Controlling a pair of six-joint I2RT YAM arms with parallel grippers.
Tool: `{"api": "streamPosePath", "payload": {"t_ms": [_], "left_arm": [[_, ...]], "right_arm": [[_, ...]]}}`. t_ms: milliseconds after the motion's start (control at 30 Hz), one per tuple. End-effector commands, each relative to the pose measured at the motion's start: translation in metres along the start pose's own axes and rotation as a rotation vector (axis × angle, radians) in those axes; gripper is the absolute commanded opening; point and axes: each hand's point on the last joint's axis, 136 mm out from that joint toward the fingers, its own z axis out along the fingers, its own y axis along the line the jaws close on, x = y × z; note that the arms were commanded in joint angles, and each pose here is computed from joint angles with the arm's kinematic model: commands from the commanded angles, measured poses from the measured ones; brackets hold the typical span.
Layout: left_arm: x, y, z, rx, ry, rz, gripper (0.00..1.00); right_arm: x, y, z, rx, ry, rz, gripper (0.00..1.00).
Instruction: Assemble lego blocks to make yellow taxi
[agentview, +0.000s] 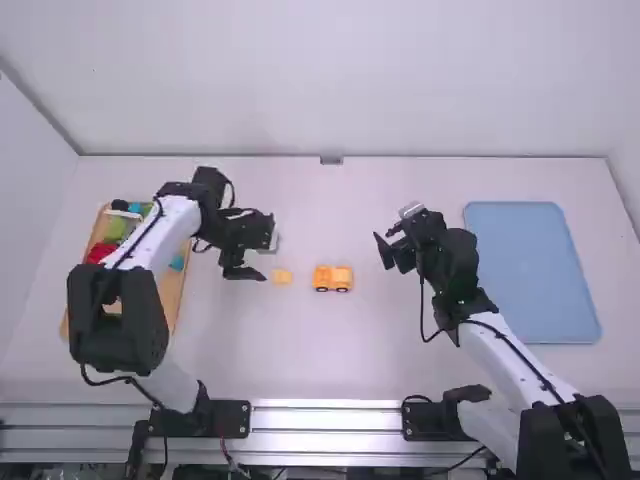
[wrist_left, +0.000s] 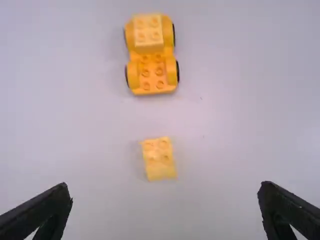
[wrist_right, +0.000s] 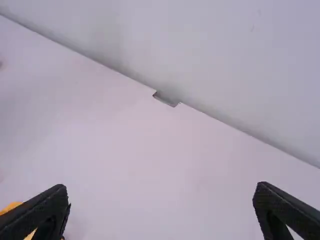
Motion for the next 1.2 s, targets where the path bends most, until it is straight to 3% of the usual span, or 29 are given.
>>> {"api": "streamPosePath", "payload": {"t_ms": [0, 200, 433, 633, 867, 1167], "left_arm": [[-0.01, -0.006, -0.002, -0.024, -0.184, 0.036, 0.99], [0.008, -0.015, 0.005, -0.031, -0.19, -0.027, 0.99], [0.013, -0.038, 0.027, -0.012, -0.223, 0.155, 0.99], [0.029, -0.015, 0.055, -0.102, -0.313, -0.049, 0.99], [0.042, -0.005, 0.085, -0.082, -0.418, -0.17, 0.99], [0.056, -0.002, 0.106, -0.114, -0.421, -0.243, 0.99]], "right_arm": [[-0.005, -0.001, -0.003, 0.006, -0.019, -0.003, 0.98], [-0.008, -0.001, -0.003, 0.009, -0.033, 0.003, 0.98], [-0.013, 0.014, -0.004, -0.083, -0.059, -0.01, 0.98], [-0.017, 0.022, -0.005, -0.129, -0.083, -0.055, 0.98], [-0.019, 0.025, -0.006, -0.144, -0.093, -0.051, 0.99], [-0.019, 0.026, -0.006, -0.146, -0.094, -0.051, 0.98]]}}
